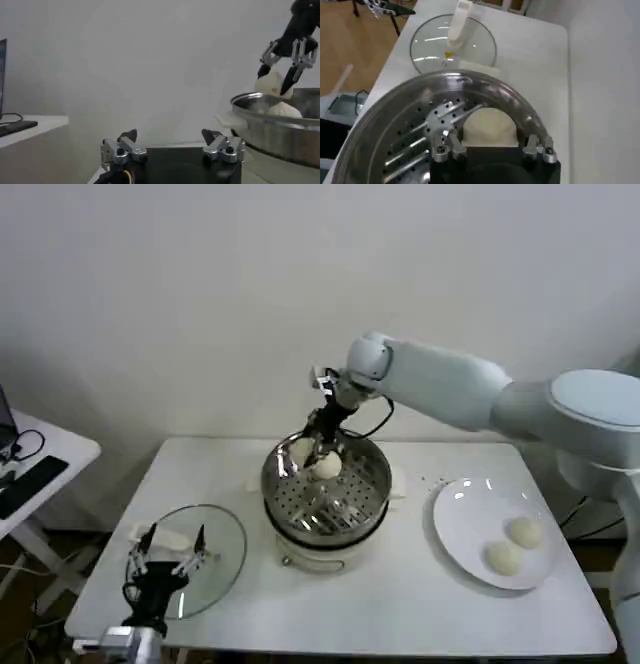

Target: Take steamed baozi put them in steamer then cover it.

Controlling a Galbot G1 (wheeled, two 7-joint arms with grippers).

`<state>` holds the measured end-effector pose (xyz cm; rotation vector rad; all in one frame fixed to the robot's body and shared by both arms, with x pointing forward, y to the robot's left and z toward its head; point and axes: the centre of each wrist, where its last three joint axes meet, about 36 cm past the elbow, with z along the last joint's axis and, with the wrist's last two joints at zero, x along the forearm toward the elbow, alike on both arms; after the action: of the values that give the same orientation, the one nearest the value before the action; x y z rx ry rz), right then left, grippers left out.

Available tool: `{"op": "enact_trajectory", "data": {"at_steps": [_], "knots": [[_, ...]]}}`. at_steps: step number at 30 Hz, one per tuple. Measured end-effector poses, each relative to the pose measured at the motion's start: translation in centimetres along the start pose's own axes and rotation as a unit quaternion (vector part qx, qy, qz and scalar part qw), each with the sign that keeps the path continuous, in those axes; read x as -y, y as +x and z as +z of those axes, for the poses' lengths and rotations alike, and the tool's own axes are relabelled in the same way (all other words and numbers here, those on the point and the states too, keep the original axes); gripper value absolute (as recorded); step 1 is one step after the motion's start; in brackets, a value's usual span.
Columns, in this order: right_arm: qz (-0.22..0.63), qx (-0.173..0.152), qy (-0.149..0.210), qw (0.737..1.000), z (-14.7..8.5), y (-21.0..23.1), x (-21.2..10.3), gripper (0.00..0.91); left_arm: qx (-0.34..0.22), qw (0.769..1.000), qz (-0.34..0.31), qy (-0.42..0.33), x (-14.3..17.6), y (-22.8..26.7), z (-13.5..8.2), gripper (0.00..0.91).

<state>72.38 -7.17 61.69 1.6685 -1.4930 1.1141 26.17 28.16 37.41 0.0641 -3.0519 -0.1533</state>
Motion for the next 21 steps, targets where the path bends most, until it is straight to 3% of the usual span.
{"op": "enact_trajectory", "data": {"at_steps": [21], "knots": [[-0.032,-0.010,0.011,0.999,-0.5,-4.9,-1.2,0.756,-0.001,1.000,0.001,0.006,0.3,-0.1,0.0,0.907]]}}
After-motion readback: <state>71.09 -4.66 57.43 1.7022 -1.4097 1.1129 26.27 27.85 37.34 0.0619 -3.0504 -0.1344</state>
